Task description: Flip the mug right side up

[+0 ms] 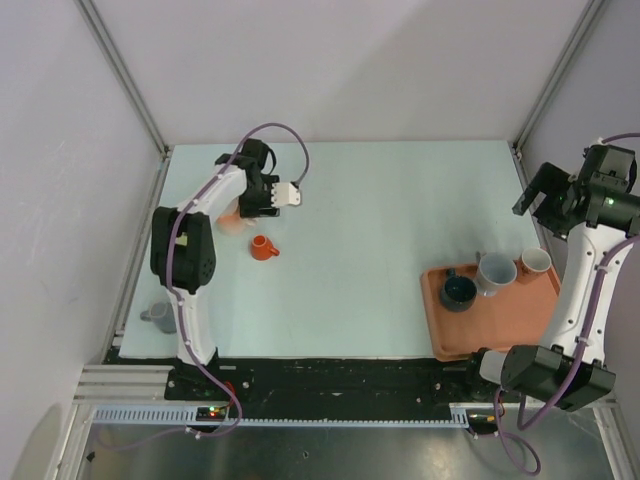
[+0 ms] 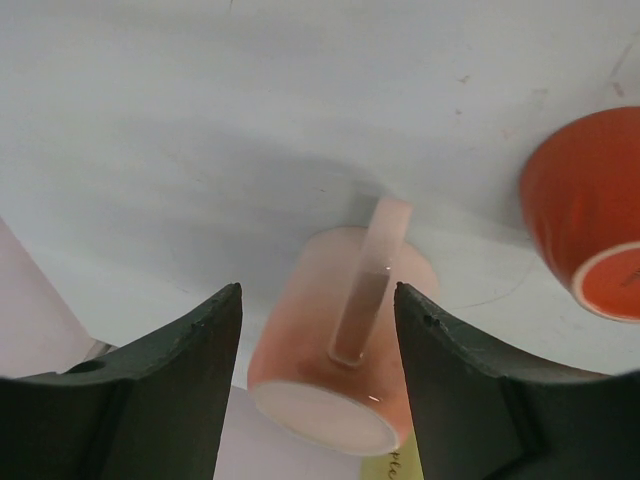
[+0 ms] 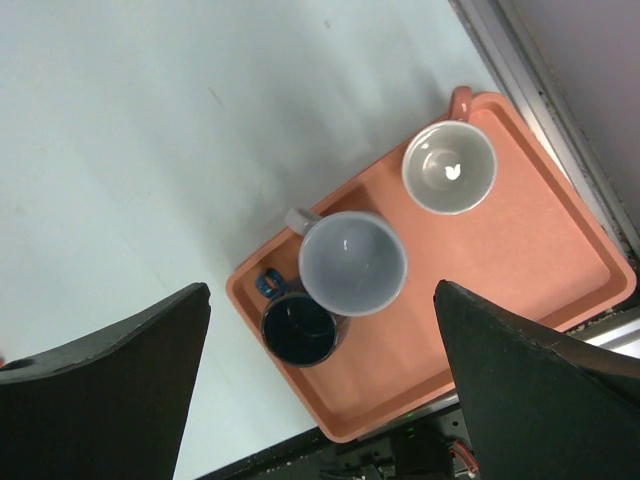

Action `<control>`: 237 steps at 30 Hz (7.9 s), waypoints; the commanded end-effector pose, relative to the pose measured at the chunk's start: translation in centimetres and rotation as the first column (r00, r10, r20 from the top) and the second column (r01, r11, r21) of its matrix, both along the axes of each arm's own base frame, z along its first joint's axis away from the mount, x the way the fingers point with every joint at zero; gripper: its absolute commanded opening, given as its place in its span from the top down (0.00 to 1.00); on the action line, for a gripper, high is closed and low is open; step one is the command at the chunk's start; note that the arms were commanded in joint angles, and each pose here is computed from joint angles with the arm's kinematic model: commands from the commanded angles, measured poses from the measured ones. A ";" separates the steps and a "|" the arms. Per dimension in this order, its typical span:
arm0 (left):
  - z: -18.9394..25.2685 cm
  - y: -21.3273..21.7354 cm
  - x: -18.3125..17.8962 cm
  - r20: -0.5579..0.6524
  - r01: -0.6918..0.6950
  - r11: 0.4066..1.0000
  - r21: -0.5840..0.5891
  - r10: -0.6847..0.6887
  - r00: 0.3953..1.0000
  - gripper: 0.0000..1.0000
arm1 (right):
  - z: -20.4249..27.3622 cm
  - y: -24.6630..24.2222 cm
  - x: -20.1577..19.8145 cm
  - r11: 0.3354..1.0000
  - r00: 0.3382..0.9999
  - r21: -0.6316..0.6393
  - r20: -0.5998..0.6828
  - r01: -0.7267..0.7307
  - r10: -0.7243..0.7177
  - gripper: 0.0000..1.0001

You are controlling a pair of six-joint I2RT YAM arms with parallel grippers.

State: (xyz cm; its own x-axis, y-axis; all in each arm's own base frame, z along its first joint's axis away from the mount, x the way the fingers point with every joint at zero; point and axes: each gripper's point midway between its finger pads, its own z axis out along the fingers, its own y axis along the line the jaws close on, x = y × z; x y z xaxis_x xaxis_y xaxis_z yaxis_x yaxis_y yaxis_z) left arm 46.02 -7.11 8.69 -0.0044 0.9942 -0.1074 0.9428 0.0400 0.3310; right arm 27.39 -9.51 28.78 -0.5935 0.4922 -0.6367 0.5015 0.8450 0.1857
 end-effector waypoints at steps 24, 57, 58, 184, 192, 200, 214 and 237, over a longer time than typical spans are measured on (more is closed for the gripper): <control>15.7 -3.7 4.6 0.267 -0.128 0.915 -0.382 0.242 0.933 1.00 | 8.7 12.3 0.5 0.932 0.895 0.046 0.299 -0.360 0.331 0.01; 45.4 -19.4 -15.5 -0.136 -0.134 0.074 -0.988 -0.024 0.990 1.00 | 19.9 47.6 -1.9 -0.072 0.055 0.098 0.891 -0.993 0.451 0.38; 45.3 -19.4 -15.4 -0.139 -0.137 0.072 -0.988 -0.024 0.990 1.00 | 20.0 47.5 -1.9 -0.073 0.052 0.094 0.893 -0.993 0.447 0.50; -4.4 -5.8 -9.8 -0.143 0.260 0.965 -0.033 -0.262 0.954 0.37 | -6.6 23.4 -7.6 0.842 0.880 0.260 0.178 -0.473 0.440 0.01; -5.0 -6.5 -9.1 -0.124 0.263 0.963 -0.053 -0.267 0.956 0.66 | -5.9 24.7 -7.2 0.804 0.847 0.269 0.219 -0.530 0.485 0.01; -5.0 -5.8 -8.6 -0.115 0.190 0.982 -0.020 -0.191 0.975 0.99 | -5.4 25.2 -7.1 0.781 0.825 0.272 0.249 -0.562 0.507 0.01; 18.1 -17.3 -5.9 -0.201 -0.272 0.550 -0.789 0.187 0.962 1.00 | 0.7 33.9 -3.3 0.529 0.599 0.305 0.557 -0.792 0.576 0.01; 32.7 -23.4 -16.4 -0.468 -0.424 0.251 -0.870 -0.150 0.871 1.00 | 10.2 40.7 -0.2 0.367 0.379 0.237 0.841 -0.900 0.385 0.16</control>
